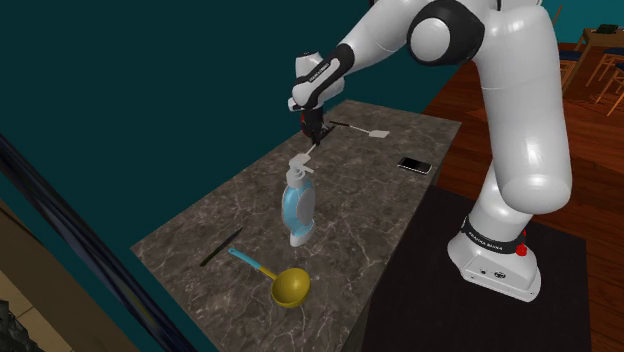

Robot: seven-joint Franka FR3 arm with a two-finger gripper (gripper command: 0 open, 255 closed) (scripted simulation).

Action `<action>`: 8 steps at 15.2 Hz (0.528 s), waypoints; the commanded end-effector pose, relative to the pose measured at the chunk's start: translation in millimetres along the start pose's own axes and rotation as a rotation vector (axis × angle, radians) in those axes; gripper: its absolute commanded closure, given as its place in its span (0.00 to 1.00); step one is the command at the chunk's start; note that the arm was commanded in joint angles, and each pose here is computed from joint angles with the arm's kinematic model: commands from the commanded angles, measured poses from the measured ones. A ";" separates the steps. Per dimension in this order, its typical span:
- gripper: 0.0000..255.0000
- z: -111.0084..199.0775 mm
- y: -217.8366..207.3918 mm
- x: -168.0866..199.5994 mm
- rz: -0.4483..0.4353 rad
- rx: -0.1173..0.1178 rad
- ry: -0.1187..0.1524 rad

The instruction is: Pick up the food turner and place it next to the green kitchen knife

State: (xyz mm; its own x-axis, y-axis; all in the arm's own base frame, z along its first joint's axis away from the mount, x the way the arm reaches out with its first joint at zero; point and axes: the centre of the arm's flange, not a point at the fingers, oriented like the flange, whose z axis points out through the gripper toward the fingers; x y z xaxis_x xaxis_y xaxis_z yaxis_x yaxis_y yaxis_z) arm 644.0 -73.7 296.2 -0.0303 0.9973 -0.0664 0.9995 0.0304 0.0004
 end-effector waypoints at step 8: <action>1.00 -47.7 0.3 -3.6 0.000 0.000 0.000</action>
State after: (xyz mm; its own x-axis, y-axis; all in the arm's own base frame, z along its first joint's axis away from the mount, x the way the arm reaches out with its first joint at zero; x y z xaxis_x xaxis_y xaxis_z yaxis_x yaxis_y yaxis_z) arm 645.0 -74.4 337.5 -0.0302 0.9973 -0.0664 0.9995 0.0303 0.0008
